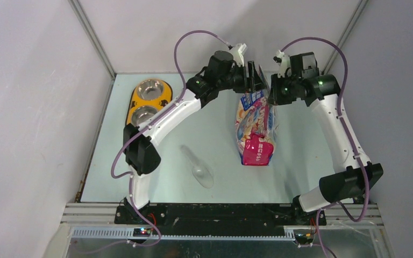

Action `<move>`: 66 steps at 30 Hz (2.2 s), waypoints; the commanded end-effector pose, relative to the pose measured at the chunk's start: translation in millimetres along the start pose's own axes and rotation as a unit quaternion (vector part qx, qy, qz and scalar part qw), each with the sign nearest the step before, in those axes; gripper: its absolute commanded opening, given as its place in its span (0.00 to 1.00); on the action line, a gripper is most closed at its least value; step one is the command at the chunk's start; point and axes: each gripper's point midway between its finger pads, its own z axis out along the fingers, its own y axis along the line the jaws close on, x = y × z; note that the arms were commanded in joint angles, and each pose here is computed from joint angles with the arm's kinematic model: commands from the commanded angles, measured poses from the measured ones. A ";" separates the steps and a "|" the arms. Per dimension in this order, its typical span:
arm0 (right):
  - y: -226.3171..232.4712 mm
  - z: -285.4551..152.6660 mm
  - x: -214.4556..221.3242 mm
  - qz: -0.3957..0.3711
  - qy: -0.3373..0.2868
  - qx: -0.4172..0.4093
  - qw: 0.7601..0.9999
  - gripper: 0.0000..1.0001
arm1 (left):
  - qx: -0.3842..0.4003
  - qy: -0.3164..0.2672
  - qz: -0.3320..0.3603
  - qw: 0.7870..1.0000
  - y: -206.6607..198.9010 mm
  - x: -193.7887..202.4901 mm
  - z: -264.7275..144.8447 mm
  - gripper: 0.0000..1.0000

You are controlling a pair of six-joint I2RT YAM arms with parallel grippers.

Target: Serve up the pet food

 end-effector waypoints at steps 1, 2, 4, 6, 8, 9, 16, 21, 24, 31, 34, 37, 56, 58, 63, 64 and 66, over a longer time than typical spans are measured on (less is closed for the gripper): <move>9.2 -13.2 31.2 0.041 0.051 -0.025 0.998 0.12 | 0.007 -0.025 -0.013 1.000 -11.8 -15.4 -12.0 0.63; 10.8 -13.5 29.9 0.044 0.049 -0.033 0.997 0.12 | 0.008 -0.020 -0.021 1.000 -11.3 -11.5 -10.3 0.62; 9.8 -14.8 26.8 0.050 0.043 -0.041 0.997 0.14 | 0.010 -0.013 -0.031 0.999 -9.1 -5.7 -5.1 0.60; 9.1 -15.8 24.2 0.055 0.039 -0.051 0.996 0.17 | 0.015 -0.007 -0.039 0.999 -6.9 -0.7 0.2 0.55; 6.0 -15.8 22.7 0.058 0.035 -0.053 0.996 0.17 | 0.025 -0.001 -0.045 0.999 -5.7 5.1 8.6 0.51; 3.6 -15.7 22.0 0.061 0.033 -0.053 0.996 0.16 | 0.031 0.001 -0.050 0.998 -6.8 6.1 10.6 0.50; 2.2 -10.3 15.7 0.051 0.028 -0.065 0.996 0.12 | 0.080 0.004 -0.058 0.995 -21.7 8.4 26.8 0.49; -6.3 -4.1 2.4 0.040 0.014 -0.047 0.998 0.13 | -0.047 -0.026 -0.034 0.998 21.0 -1.7 30.9 0.47; -14.9 -0.5 -9.7 0.038 0.000 -0.024 0.999 0.13 | -0.104 -0.043 -0.018 0.993 43.6 -10.2 29.7 0.47; -22.4 5.5 -28.0 0.029 -0.015 -0.009 0.999 0.14 | -0.107 -0.076 -0.009 0.991 48.6 -30.8 41.0 0.48; -20.4 5.8 -28.5 0.026 -0.016 -0.010 0.999 0.13 | -0.113 -0.087 -0.011 0.990 52.9 -35.6 45.3 0.48; -16.4 5.1 -27.1 0.020 -0.015 -0.013 1.000 0.14 | -0.100 -0.091 -0.022 0.991 54.4 -36.5 53.0 0.48; -32.1 25.2 -86.2 0.014 -0.071 0.016 0.997 0.45 | -0.101 -0.105 0.027 0.989 66.0 -43.3 62.6 0.16; -35.7 29.3 -96.7 0.010 -0.081 0.023 0.996 0.47 | -0.100 -0.102 0.024 0.989 66.8 -41.7 60.4 0.06; -47.3 43.6 -110.2 0.001 -0.090 0.044 0.995 0.46 | -0.086 -0.098 0.023 0.991 58.4 -43.3 54.1 0.00; -49.4 49.0 -110.7 0.000 -0.087 0.046 0.995 0.45 | -0.081 -0.098 0.022 0.992 55.7 -43.9 52.1 0.00; -52.2 55.6 -111.3 -0.005 -0.084 0.051 0.995 0.43 | -0.074 -0.096 0.021 0.992 51.6 -43.9 49.6 0.00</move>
